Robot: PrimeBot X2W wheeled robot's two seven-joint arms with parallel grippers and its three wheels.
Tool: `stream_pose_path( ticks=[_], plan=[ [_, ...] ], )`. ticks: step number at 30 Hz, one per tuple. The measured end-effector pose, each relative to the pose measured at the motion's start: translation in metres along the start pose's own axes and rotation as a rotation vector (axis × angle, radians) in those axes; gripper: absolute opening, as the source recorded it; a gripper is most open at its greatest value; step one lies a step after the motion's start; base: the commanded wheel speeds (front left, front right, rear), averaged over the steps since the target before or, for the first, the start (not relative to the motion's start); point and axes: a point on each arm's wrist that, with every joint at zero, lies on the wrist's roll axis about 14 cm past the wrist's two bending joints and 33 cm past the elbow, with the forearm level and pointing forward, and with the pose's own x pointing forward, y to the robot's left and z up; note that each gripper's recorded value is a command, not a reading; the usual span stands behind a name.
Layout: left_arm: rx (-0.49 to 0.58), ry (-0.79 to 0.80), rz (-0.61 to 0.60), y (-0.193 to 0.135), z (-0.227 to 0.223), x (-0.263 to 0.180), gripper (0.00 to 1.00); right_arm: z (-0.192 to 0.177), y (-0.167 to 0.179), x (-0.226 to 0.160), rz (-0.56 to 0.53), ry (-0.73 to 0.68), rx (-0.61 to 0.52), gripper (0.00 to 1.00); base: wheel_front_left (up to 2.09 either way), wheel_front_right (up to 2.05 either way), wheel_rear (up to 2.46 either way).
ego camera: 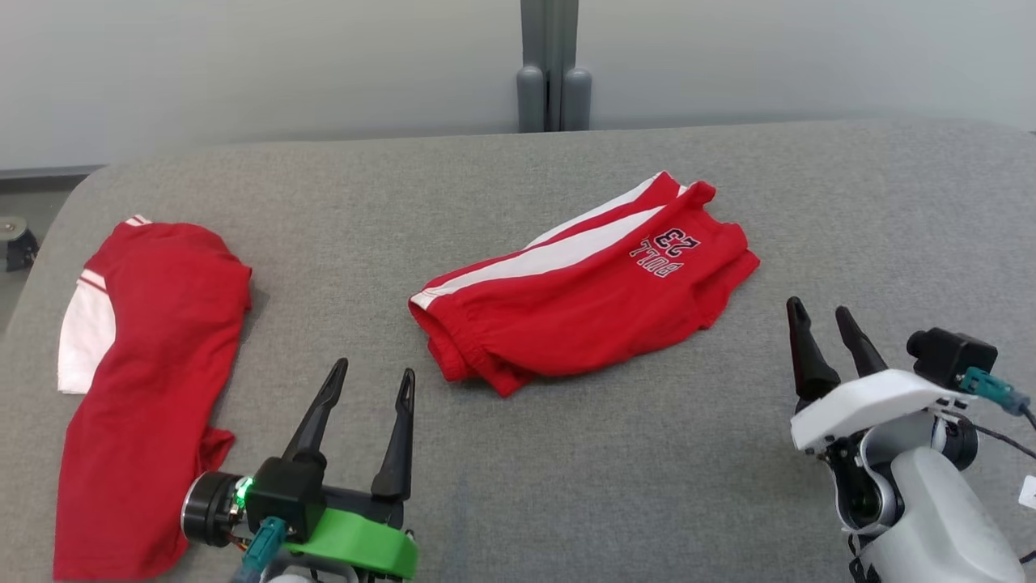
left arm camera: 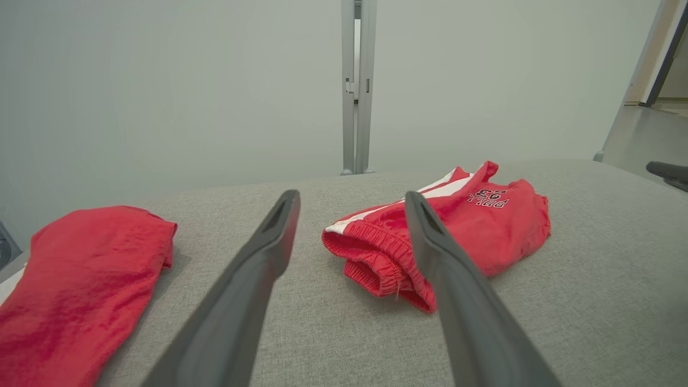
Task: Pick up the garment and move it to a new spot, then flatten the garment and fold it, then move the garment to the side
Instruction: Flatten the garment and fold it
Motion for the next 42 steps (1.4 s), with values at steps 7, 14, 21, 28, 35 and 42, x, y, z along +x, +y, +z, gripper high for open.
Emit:
stream_pose_path(
  ticks=[7,14,21,28,35,42],
  plan=[
    [0.003,0.011,0.054,0.017,-0.003,0.001,1.00,-0.030,0.002,0.040,-0.058,0.156,0.346,1.00,0.00,0.00,0.00],
    [0.016,0.033,0.100,0.032,-0.008,-0.005,1.00,-0.061,0.003,0.071,-0.104,0.283,0.566,1.00,0.00,0.00,0.00],
    [0.034,0.052,0.134,0.037,-0.011,-0.011,1.00,-0.086,0.010,0.094,-0.117,0.379,0.617,1.00,0.00,0.00,0.00],
    [0.030,0.079,0.142,0.036,-0.020,-0.010,1.00,-0.097,0.018,0.113,-0.101,0.417,0.624,1.00,0.00,0.00,0.00],
    [0.025,0.100,0.151,0.039,-0.027,-0.006,1.00,-0.103,0.021,0.131,-0.094,0.435,0.619,1.00,0.00,0.00,0.00],
    [0.016,0.118,0.165,0.043,-0.033,-0.005,1.00,-0.108,0.022,0.146,-0.092,0.449,0.581,0.49,0.00,0.00,0.00]
  ],
)
